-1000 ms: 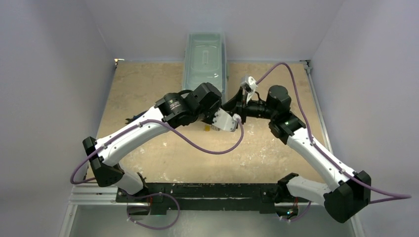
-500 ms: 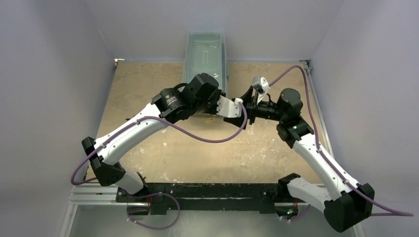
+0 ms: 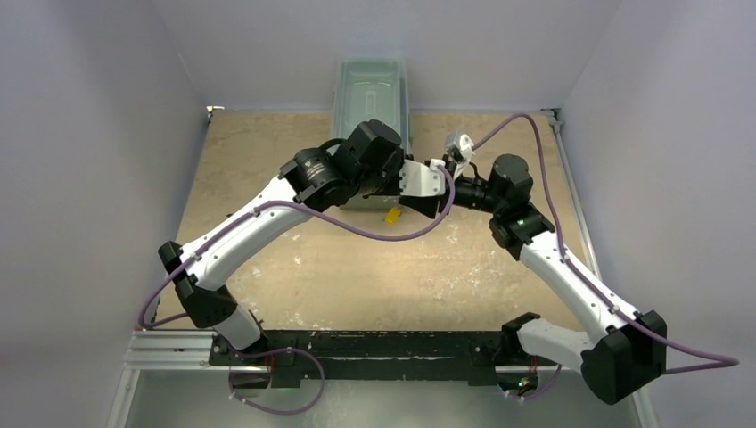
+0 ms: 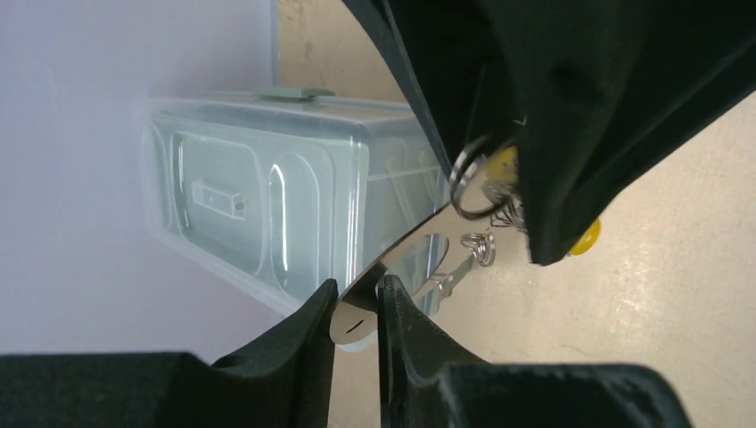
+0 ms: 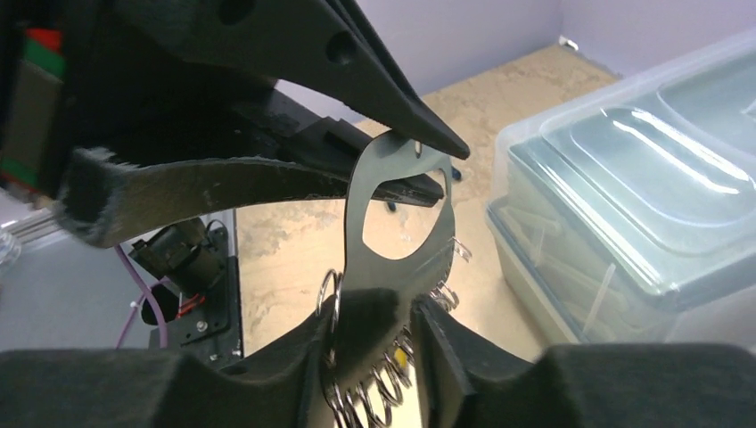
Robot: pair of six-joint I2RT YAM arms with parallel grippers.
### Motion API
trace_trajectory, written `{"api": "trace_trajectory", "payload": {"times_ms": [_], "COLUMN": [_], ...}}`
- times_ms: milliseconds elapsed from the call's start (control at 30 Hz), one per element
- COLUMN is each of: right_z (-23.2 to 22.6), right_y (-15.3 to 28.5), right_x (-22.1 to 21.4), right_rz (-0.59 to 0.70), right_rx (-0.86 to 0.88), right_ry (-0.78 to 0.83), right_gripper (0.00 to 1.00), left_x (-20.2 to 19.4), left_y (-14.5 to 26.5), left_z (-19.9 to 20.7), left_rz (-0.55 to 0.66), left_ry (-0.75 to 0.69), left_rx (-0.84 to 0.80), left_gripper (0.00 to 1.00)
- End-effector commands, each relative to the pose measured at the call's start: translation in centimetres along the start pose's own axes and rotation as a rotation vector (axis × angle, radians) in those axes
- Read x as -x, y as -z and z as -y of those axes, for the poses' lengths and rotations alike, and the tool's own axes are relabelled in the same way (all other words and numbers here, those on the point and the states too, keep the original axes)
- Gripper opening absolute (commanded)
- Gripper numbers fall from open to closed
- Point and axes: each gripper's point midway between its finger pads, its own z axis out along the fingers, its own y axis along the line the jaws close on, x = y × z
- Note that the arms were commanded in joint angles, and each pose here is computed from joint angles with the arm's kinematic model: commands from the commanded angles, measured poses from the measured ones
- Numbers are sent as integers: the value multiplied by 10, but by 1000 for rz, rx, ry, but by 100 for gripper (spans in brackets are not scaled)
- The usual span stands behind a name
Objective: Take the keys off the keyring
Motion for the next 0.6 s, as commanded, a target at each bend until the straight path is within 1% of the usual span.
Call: {"api": "trace_trajectory", "payload": {"times_ms": [0, 67, 167, 200, 267, 333, 400, 467, 500, 567], "right_z": [14, 15, 16, 14, 15, 14, 10, 4, 2, -3], "right_y": [-2, -1, -1, -1, 0, 2, 4, 5, 5, 7], "right_x": [21, 25, 30, 31, 38, 43, 49, 54, 57, 62], "right_rz": [11, 21, 37, 45, 70, 86, 103, 120, 128, 146], "right_rx": [-81, -97, -110, -98, -109, -104, -91, -64, -59, -35], "right_ry": [69, 78, 88, 79, 71, 87, 94, 97, 94, 94], "right_gripper": [33, 24, 0, 0, 0, 0, 0, 0, 0, 0], "left_x": [24, 23, 24, 24, 24, 25, 28, 23, 24, 25], "left_y": [13, 12, 12, 12, 15, 22, 35, 50, 58, 69], "left_z": [-6, -3, -2, -3, -6, -14, -24, -44, -46, -46], "left_rz": [88, 77, 78, 76, 85, 123, 214, 293, 338, 388], "left_ry": [95, 109, 136, 152, 194, 277, 402, 528, 576, 633], "left_rx": [-13, -32, -41, -35, -41, -76, -146, -157, -182, -231], "left_gripper": [0, 0, 0, 0, 21, 48, 64, 87, 90, 94]}}
